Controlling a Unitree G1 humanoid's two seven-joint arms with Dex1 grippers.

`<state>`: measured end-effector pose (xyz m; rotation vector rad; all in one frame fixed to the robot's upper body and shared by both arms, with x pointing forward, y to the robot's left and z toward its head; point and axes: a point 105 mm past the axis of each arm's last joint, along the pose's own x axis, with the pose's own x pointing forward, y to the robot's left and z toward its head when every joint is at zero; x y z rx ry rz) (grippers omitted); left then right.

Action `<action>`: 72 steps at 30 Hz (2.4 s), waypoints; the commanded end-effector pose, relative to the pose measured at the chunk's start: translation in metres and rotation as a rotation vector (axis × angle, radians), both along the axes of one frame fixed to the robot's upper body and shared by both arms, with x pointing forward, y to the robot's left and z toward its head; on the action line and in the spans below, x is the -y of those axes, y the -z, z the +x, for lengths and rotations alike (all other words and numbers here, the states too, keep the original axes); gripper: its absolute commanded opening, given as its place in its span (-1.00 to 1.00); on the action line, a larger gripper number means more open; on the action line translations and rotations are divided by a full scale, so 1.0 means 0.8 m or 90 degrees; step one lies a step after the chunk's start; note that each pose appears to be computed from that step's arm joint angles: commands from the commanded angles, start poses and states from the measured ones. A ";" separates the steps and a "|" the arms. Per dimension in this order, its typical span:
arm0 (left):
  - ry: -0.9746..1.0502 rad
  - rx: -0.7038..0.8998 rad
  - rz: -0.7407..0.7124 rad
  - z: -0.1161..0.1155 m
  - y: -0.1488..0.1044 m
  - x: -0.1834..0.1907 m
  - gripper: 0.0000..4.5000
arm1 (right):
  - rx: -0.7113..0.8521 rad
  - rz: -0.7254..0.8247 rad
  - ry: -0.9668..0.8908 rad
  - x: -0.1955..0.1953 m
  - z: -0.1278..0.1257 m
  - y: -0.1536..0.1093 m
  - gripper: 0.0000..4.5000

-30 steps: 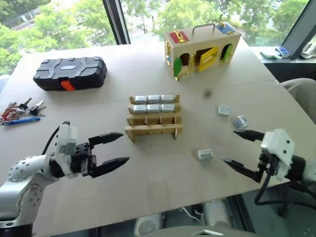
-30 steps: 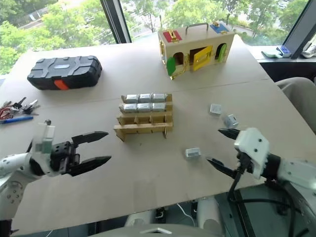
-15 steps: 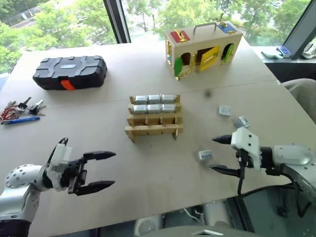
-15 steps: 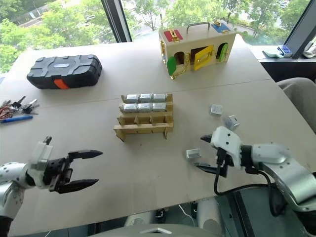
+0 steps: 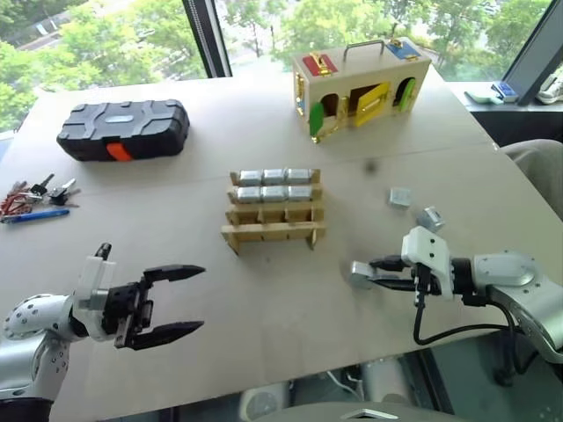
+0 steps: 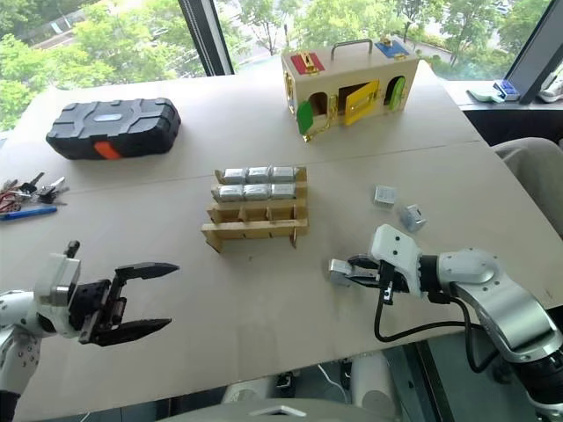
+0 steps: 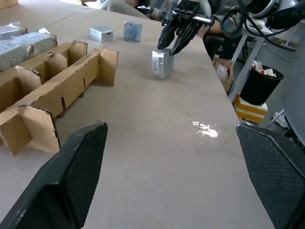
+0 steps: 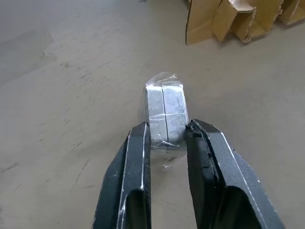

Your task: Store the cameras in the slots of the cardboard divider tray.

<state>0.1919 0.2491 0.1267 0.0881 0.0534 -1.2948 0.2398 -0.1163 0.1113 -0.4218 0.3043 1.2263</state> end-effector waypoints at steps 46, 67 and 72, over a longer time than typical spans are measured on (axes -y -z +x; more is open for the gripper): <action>-0.353 0.021 -0.073 0.039 -0.023 -0.032 1.00 | 0.212 0.146 -0.118 -0.249 0.110 -0.107 -0.78; -0.354 0.025 -0.077 0.032 -0.024 -0.022 1.00 | 0.235 0.053 -0.197 -0.247 0.098 -0.064 -0.78; -0.348 0.028 -0.077 0.034 -0.025 -0.019 1.00 | 0.229 0.033 -0.226 -0.247 0.095 -0.058 -0.78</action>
